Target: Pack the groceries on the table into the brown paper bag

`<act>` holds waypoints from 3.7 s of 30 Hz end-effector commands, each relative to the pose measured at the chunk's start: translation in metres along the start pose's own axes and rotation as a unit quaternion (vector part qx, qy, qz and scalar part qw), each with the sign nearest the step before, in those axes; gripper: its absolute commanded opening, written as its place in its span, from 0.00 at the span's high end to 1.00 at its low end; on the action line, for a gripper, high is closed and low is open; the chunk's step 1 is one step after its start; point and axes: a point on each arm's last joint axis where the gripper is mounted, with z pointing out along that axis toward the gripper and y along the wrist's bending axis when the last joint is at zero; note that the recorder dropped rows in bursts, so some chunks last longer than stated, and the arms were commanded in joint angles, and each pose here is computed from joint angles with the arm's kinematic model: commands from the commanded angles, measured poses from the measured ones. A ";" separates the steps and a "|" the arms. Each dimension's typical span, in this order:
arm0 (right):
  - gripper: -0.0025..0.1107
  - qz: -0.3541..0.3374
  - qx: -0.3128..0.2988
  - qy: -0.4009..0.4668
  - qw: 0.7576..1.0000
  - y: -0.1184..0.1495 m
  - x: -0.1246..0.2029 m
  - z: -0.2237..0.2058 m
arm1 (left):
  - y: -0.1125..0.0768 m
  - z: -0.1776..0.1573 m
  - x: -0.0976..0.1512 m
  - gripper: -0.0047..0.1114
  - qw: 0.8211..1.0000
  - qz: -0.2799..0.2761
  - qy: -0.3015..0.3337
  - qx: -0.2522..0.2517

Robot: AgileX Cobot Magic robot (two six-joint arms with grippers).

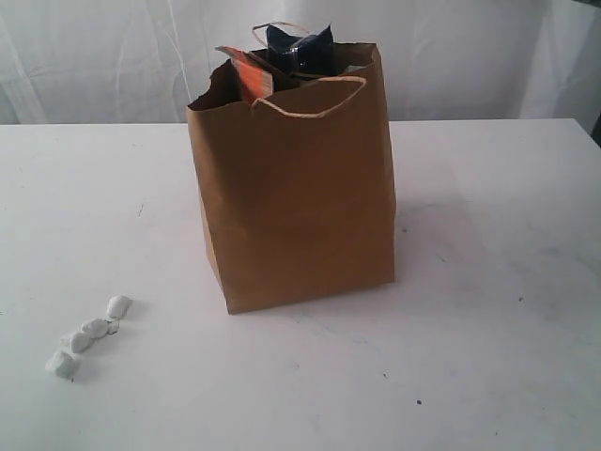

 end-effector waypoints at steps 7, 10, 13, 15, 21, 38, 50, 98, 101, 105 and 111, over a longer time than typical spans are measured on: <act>0.98 -0.001 0.139 0.109 0.984 -0.049 0.096 -0.052 | -0.013 -0.003 -0.020 0.96 0.990 0.039 -0.116 0.070; 0.98 0.005 0.131 0.176 0.976 -0.044 0.139 -0.061 | -0.017 -0.005 -0.024 0.96 0.985 0.039 -0.144 0.091; 0.98 0.010 0.115 0.224 0.968 -0.036 0.168 -0.071 | -0.019 -0.005 -0.026 0.96 0.982 0.054 -0.154 0.095; 0.98 0.015 0.101 0.247 0.964 -0.031 0.180 -0.077 | -0.018 -0.005 -0.025 0.96 0.982 0.071 -0.153 0.091; 0.98 0.198 0.158 0.191 0.948 -0.029 0.175 -0.096 | -0.017 -0.005 -0.024 0.96 0.974 0.146 -0.153 0.075; 0.98 0.018 0.229 -0.176 0.957 -0.023 0.093 -0.225 | -0.009 -0.014 -0.040 0.96 0.984 0.139 -0.110 0.024; 0.98 0.041 0.189 -0.185 0.964 -0.015 0.094 -0.232 | -0.009 -0.014 -0.040 0.96 0.984 0.140 -0.110 0.024; 0.98 0.035 0.204 0.131 0.970 0.003 0.230 -0.221 | -0.009 -0.014 -0.040 0.96 0.984 0.141 -0.109 0.023; 0.98 0.035 0.204 0.131 0.970 0.003 0.230 -0.221 | -0.009 -0.014 -0.040 0.96 0.984 0.141 -0.109 0.023; 0.98 0.035 0.204 0.131 0.970 0.003 0.230 -0.221 | -0.007 -0.013 -0.037 0.96 0.986 0.140 -0.092 0.013; 0.98 0.035 0.204 0.131 0.970 0.003 0.230 -0.221 | -0.014 -0.023 -0.060 0.96 0.967 0.183 -0.174 0.030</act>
